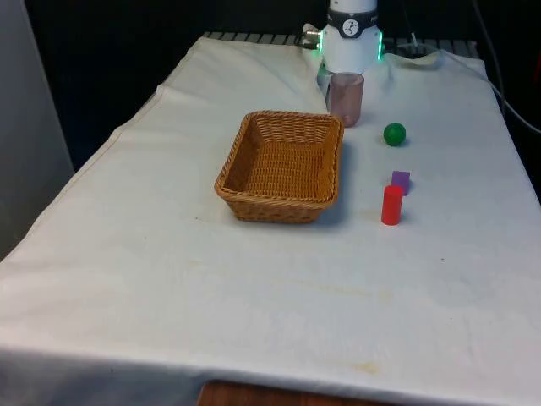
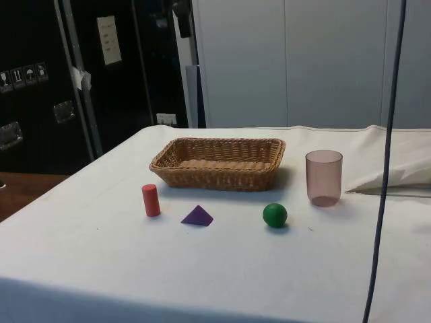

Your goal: Pick up the triangular block and place it into the basket.

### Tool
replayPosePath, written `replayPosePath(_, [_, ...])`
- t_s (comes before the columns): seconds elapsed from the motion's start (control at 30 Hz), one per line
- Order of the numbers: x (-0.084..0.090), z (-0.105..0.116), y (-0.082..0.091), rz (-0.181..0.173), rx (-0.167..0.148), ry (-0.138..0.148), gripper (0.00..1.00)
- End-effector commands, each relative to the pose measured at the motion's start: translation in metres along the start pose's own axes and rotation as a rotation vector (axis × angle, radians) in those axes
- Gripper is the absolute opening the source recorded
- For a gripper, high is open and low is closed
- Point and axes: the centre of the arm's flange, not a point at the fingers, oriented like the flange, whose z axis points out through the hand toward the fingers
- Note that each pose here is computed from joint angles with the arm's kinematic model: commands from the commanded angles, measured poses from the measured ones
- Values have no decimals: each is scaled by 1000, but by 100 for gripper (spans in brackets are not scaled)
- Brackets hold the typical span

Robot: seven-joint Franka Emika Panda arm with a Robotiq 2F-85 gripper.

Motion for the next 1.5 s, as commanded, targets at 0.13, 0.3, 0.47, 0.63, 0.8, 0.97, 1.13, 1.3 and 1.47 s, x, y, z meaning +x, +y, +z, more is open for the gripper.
replayPosePath(0.13, [-2, 9, -16, -3, -7, 15, 100])
replayPosePath(0.3, [-5, 17, -25, -7, -7, 30, 100])
replayPosePath(0.47, [-13, 30, -38, -12, -8, 53, 100])
replayPosePath(0.63, [-18, 41, -45, -15, -6, 64, 100])
replayPosePath(0.8, [-25, 59, -52, -20, -1, 79, 100])
replayPosePath(0.97, [-29, 76, -57, -25, 1, 89, 100])
replayPosePath(1.13, [-34, 93, -62, -30, 2, 98, 100])
replayPosePath(1.3, [-39, 109, -66, -35, 2, 108, 100])
replayPosePath(1.47, [-43, 126, -73, -42, 1, 127, 100])
